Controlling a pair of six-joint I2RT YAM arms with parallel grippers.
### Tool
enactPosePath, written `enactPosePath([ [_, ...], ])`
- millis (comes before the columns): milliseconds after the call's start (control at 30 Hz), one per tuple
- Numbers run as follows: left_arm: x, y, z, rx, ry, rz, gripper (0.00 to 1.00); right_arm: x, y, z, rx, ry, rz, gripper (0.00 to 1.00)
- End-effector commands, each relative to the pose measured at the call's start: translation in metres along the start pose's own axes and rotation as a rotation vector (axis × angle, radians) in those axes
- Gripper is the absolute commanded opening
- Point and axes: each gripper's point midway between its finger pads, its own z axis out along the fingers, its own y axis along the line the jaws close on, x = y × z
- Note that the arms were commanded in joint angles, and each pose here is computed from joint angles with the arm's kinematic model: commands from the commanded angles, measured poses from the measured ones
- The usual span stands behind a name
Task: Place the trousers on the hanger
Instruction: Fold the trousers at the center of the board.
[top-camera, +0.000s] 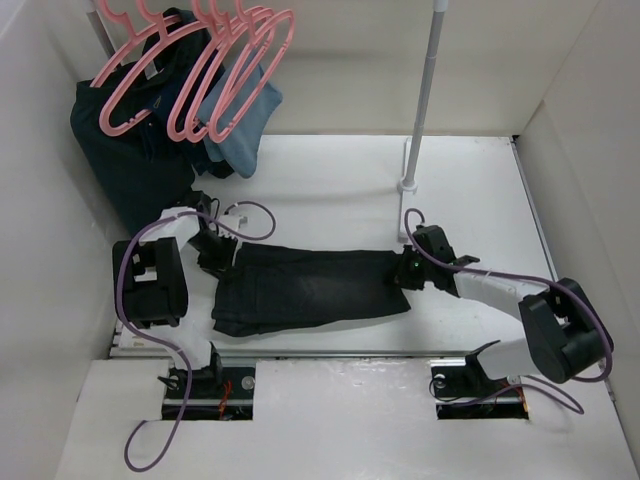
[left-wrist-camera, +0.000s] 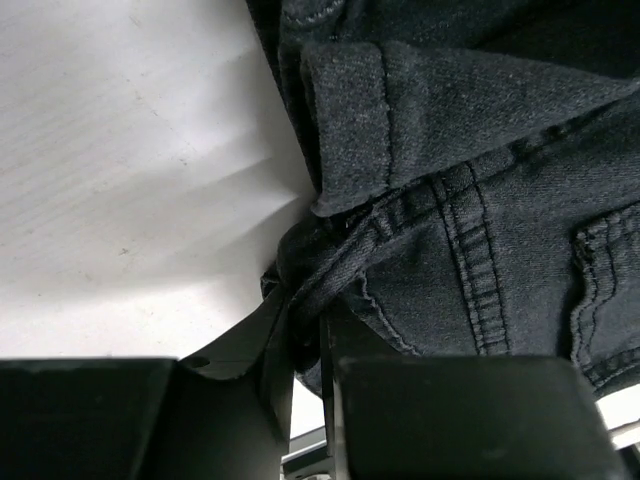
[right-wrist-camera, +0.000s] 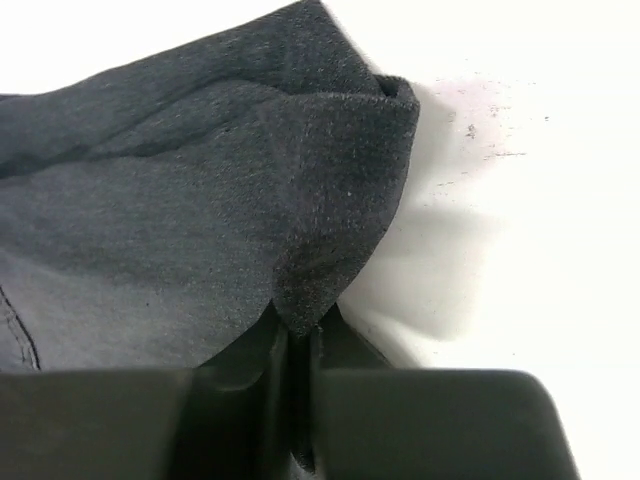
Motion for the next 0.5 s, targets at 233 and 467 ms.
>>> enactPosePath([
  [233, -0.091, -0.001, -0.110, -0.144, -0.421, 0.086, 0.00, -0.034, 0.017, -0.023, -0.038, -0.157, -0.012, 0.00],
  [467, -0.068, 0.001, -0.077, -0.124, -0.301, 0.066, 0.12, -0.052, 0.013, -0.018, -0.011, -0.162, -0.054, 0.23],
])
